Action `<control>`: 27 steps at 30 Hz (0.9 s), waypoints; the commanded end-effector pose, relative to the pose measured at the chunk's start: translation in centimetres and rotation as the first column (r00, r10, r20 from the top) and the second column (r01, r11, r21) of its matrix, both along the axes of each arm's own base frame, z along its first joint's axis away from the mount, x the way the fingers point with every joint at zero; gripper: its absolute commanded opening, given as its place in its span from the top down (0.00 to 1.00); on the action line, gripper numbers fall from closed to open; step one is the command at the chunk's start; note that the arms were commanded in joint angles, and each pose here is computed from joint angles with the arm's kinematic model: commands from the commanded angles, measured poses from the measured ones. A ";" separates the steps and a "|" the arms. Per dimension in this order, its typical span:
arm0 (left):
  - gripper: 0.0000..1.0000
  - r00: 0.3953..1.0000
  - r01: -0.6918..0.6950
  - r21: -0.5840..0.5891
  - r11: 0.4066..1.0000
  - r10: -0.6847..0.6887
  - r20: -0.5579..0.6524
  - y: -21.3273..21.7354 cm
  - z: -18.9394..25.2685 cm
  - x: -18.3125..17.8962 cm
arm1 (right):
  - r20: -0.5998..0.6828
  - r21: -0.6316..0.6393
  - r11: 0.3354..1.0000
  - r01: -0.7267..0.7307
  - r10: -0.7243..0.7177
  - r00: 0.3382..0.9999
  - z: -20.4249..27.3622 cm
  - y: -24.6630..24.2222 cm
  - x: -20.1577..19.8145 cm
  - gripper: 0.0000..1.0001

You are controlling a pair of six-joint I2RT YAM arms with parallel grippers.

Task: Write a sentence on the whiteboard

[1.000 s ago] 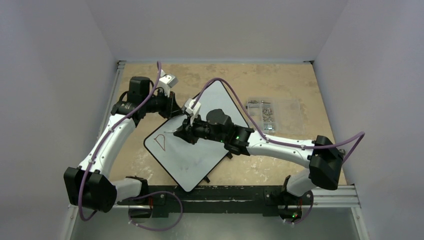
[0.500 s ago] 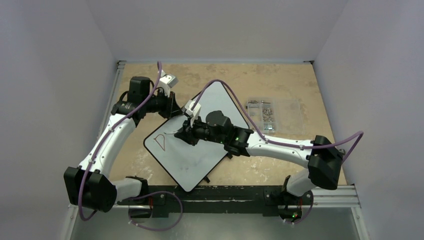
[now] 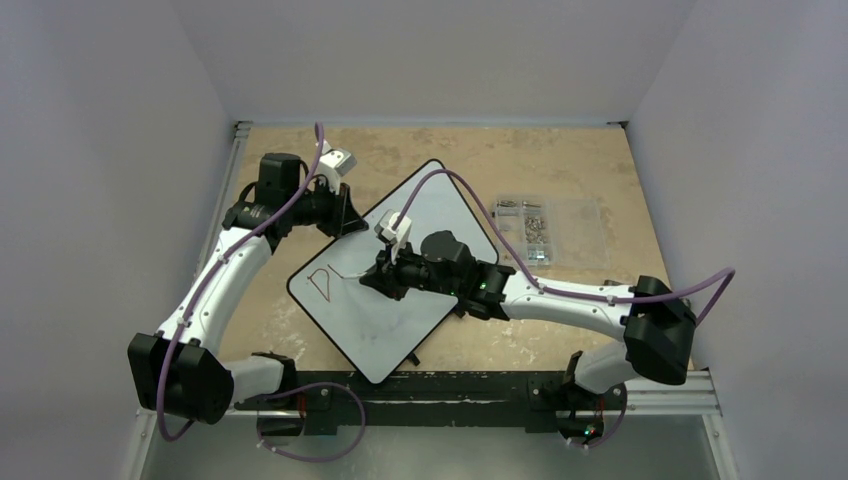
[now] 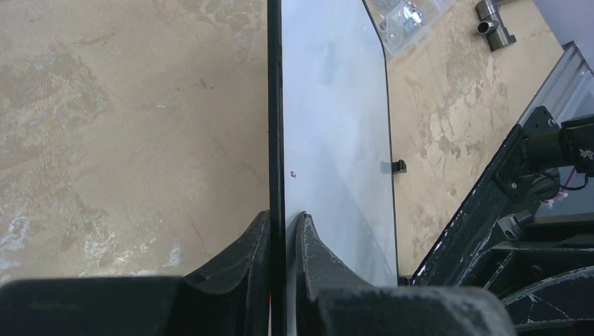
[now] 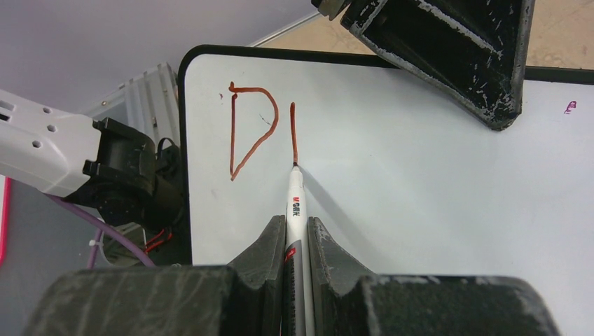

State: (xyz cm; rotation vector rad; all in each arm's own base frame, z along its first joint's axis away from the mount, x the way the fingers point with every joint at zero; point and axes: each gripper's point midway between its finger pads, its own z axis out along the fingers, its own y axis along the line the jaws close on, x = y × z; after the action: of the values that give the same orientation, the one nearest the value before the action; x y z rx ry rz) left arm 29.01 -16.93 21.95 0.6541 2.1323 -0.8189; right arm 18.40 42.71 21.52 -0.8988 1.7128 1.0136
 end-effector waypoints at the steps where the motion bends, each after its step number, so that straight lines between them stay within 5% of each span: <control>1: 1.00 0.994 0.070 0.027 0.997 -0.072 0.082 -0.8 1.0 0.1 | -0.002 -0.025 1.000 0.020 -0.020 1.000 -0.4 -0.3 0.4 1.00; 27: 1.00 0.994 0.073 0.025 0.997 -0.075 0.082 -0.8 1.1 0.0 | 0.020 -0.002 0.990 0.144 -0.144 0.989 2.5 0.7 4.1 1.00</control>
State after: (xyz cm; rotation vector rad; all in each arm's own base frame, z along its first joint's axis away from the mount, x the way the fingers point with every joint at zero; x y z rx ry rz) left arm 29.03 -16.92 21.97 0.6550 2.1322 -0.8179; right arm 19.77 44.38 23.56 -0.8694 1.7047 1.0020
